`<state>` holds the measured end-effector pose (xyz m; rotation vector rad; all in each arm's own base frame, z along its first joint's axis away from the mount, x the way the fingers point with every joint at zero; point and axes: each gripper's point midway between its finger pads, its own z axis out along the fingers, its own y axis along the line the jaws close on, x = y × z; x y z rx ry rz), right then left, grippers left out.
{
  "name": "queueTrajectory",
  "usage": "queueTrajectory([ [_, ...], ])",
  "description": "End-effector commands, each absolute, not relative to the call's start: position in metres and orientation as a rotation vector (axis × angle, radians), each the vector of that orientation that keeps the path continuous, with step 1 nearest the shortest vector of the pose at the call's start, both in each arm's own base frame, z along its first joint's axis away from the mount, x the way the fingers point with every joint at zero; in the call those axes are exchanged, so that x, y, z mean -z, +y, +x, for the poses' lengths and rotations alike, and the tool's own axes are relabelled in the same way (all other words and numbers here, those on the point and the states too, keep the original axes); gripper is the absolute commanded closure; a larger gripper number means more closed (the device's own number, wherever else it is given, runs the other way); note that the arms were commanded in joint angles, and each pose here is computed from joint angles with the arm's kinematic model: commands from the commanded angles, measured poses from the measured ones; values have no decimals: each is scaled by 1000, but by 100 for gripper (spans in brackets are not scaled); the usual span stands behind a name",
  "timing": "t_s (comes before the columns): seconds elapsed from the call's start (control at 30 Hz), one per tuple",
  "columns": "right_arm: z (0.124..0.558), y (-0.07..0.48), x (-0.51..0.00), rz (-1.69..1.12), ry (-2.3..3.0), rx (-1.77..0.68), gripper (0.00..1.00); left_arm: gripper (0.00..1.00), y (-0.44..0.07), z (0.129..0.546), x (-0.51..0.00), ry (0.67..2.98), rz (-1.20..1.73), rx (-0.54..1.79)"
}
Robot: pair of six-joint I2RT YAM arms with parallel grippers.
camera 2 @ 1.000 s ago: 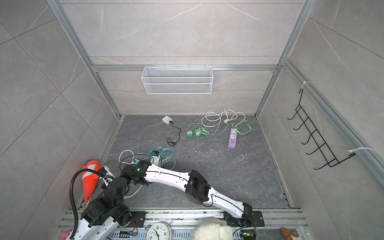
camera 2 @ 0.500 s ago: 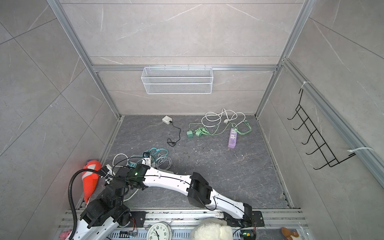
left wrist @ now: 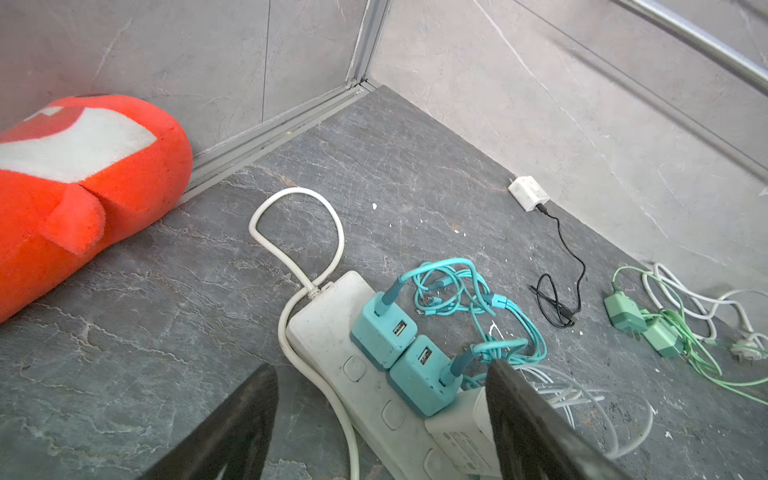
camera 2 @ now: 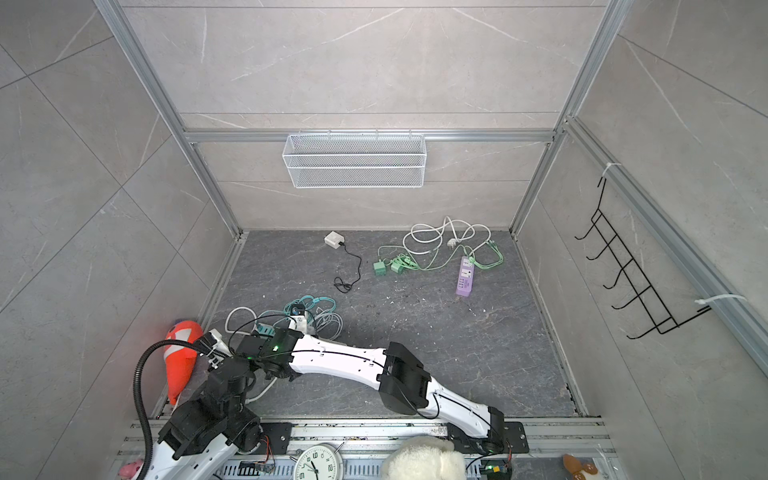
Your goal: Insert the plug
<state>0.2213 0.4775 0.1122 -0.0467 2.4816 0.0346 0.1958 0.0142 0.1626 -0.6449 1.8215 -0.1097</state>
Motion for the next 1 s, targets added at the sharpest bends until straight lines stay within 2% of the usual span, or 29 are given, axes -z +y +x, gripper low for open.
queueTrajectory([
  [0.0, 234, 471, -122, 23, 2476, -122, 51, 19, 18, 195, -187, 1748, -659, 139],
  [0.67, 235, 477, -137, 31, 2466, -255, 53, 19, 15, 201, -185, 1763, -648, 115],
  [0.97, 243, 485, -124, 17, 2481, -251, 53, 19, 13, 202, -187, 1765, -639, 116],
])
